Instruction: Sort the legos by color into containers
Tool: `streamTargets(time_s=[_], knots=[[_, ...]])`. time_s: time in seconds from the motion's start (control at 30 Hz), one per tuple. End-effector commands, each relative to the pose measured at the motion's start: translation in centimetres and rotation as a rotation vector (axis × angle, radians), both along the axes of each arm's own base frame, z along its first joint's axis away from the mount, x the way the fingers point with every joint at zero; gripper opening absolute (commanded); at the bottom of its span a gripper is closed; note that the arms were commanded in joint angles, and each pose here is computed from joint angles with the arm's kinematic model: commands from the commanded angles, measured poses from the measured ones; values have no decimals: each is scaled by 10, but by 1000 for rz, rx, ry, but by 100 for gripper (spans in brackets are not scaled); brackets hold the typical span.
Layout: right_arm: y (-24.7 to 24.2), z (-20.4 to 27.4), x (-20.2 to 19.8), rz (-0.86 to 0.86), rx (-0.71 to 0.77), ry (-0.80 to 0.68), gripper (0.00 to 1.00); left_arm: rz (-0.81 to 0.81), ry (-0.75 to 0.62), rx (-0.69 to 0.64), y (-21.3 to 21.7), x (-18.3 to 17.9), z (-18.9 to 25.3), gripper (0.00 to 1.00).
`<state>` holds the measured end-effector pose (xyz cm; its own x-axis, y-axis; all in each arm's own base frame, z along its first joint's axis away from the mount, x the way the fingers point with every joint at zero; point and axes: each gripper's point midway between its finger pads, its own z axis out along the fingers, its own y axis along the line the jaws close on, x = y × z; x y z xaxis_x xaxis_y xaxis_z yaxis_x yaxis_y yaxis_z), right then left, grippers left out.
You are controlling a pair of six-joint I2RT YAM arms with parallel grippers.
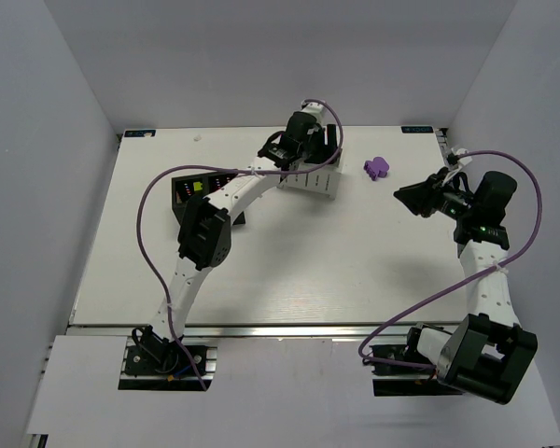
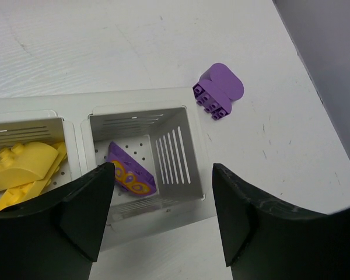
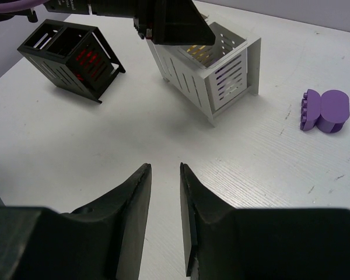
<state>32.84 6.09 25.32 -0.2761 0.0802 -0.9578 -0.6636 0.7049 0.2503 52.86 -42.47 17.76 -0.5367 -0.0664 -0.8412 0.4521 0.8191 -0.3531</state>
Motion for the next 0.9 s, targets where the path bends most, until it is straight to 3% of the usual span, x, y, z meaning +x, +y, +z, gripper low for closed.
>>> streamTargets(time_s=[0.0, 0.1, 0.2, 0.23, 0.3, 0.33, 0.37, 0.4, 0.43, 0.47, 0.5, 0.53, 0.57, 0.6, 0.67, 0.7, 0.8, 0.87], knots=[[0, 7, 0, 24, 0, -29, 33, 11, -115, -86, 0, 3, 69, 77], [0, 4, 1, 26, 3, -24, 33, -2, -158, -123, 1, -2, 100, 76], [0, -2, 2, 33, -5, -25, 36, -29, -219, -172, 8, -19, 152, 68], [0, -6, 3, 32, -11, -25, 37, -49, -262, -199, 16, -34, 186, 57], [-2, -10, 6, 28, -34, -38, 42, -68, -240, -184, 24, -50, 184, 40], [-3, -15, 8, 19, -45, -34, 44, -105, -279, -214, 35, -74, 217, 28], [-4, -18, 10, 18, -63, -41, 49, -124, -212, -170, 40, -86, 184, 24], [-5, -19, 12, 12, -79, -48, 50, -147, -210, -168, 46, -100, 182, 21], [-5, -25, 15, 5, -91, -36, 53, -198, -265, -194, 61, -132, 212, 20], [-6, -25, 17, 6, -105, -40, 57, -224, -269, -188, 70, -149, 208, 22], [-7, -26, 19, 6, -133, -57, 58, -243, -196, -135, 79, -165, 157, 30], [-4, -29, 20, 21, -146, -53, 60, -251, -199, -120, 91, -180, 151, 43], [-2, -26, 22, 33, -167, -77, 65, -245, -250, -137, 111, -204, 171, 70], [-2, -25, 24, 43, -188, -95, 68, -235, -174, -75, 126, -218, 128, 78], [0, -24, 30, 62, -262, -139, 72, -195, -217, -45, 158, -243, 132, 85], [2, -23, 33, 76, -286, -159, 73, -176, -159, 14, 173, -254, 100, 86], [-6, -10, 59, 22, -361, -170, 74, -110, -205, 52, 211, -280, 96, 89], [-12, -15, 74, -19, -373, -95, 74, -90, -207, 97, 228, -290, 72, 91]])
